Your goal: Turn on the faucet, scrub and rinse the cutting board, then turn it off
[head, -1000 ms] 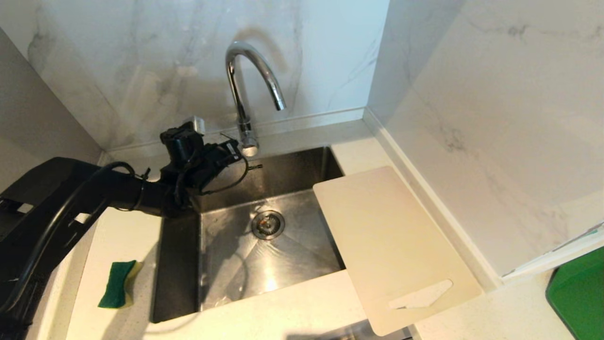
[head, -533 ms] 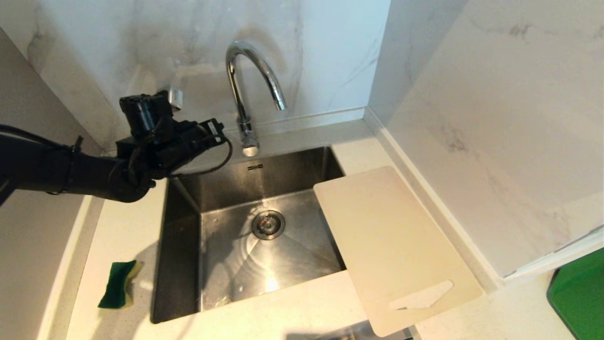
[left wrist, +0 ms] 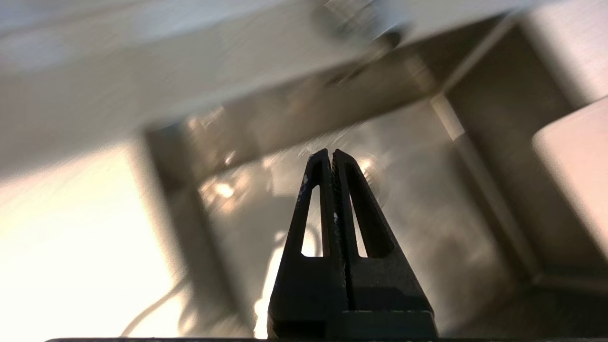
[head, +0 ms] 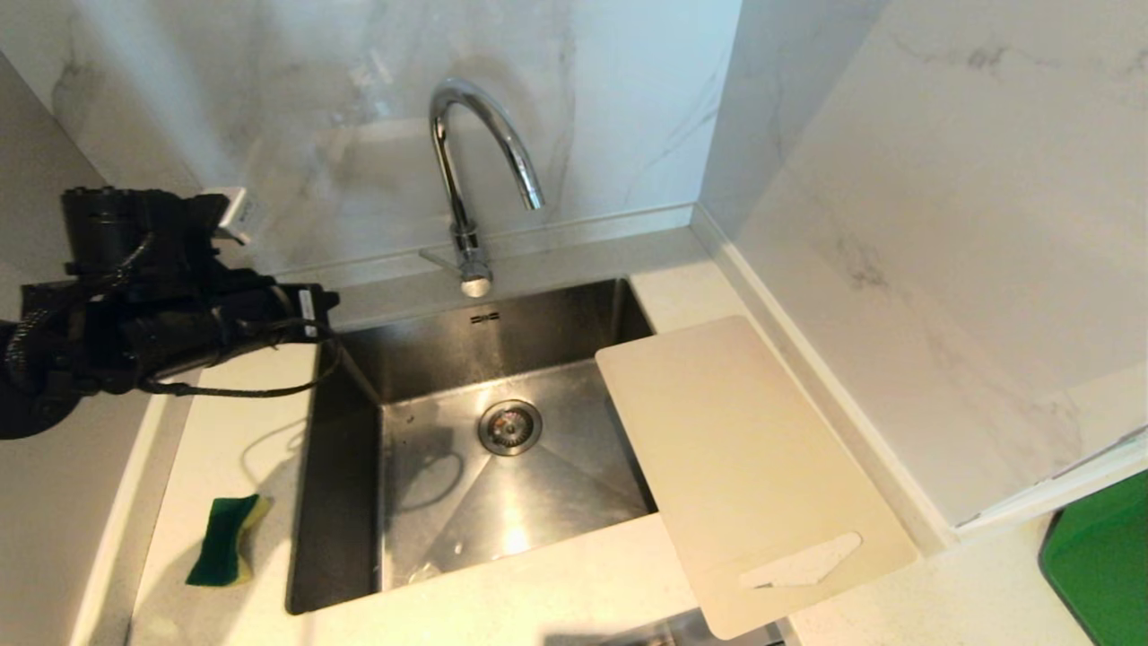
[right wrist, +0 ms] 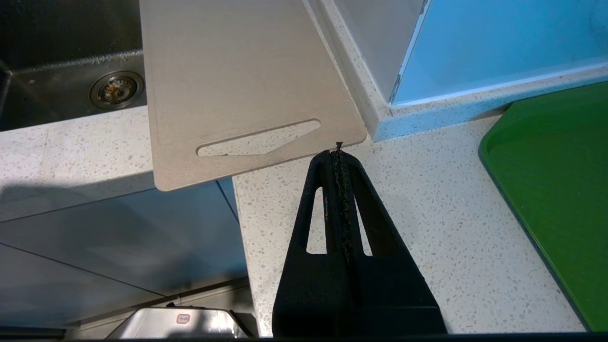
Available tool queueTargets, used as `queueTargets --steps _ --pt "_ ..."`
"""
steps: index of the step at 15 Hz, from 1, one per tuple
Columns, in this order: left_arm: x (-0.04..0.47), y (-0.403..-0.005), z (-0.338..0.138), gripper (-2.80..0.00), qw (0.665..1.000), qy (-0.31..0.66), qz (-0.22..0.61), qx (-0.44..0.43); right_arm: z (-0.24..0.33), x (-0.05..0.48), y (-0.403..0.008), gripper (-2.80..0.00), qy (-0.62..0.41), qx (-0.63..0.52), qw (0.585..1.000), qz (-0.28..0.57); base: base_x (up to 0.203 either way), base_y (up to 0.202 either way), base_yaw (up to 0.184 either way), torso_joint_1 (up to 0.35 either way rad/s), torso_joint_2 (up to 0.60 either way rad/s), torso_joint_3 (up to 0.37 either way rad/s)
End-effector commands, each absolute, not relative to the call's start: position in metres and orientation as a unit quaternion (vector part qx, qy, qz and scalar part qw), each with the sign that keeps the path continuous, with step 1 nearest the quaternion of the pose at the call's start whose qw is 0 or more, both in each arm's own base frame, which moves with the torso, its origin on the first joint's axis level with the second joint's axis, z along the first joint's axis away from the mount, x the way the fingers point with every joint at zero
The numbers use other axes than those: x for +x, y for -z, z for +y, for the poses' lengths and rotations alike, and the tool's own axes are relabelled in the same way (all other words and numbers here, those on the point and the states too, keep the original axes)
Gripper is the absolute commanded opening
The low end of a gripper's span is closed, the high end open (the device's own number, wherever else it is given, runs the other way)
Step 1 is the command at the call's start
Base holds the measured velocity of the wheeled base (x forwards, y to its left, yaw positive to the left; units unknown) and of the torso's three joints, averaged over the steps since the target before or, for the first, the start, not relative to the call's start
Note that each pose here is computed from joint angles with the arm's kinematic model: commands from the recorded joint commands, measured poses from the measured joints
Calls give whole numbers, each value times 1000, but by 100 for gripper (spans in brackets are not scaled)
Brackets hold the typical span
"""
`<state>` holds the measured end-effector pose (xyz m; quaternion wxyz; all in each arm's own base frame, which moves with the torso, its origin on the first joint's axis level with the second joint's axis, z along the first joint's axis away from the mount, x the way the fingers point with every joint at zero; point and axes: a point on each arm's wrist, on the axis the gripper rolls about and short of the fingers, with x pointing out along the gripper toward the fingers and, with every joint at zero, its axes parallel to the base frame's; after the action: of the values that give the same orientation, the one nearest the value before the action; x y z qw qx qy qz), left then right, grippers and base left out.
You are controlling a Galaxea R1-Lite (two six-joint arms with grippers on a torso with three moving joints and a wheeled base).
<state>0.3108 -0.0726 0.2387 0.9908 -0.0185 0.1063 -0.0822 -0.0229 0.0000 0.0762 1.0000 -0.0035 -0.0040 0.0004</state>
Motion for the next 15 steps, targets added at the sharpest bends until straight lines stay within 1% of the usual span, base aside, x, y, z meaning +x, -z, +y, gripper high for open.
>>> queueTargets --steps 1,4,5,11,13,15 --pt "266 -253 -42 -280 993 48 101 -22 0 -23 -76 -280 -1 -4 1000 -3 0 0 0 0 0 0" --pt "229 -232 -12 -280 986 4 164 -22 0 -23 -76 -280 -1 -4 1000 -3 0 0 0 0 0 0" --pt "219 -226 -8 -280 984 0 174 -24 0 -23 -76 -280 -1 -4 1000 -3 0 0 0 0 0 0" --pt "151 -217 -2 -280 988 -4 150 -25 0 -23 -76 -280 -1 -4 1000 -3 0 0 0 0 0 0" --pt "129 -208 1 -280 989 -15 141 -26 0 -23 -76 -280 -1 -4 1000 -3 0 0 0 0 0 0" --pt "124 -199 7 -280 988 -44 144 -38 0 -23 -76 -280 -1 -4 1000 -3 0 0 0 0 0 0"
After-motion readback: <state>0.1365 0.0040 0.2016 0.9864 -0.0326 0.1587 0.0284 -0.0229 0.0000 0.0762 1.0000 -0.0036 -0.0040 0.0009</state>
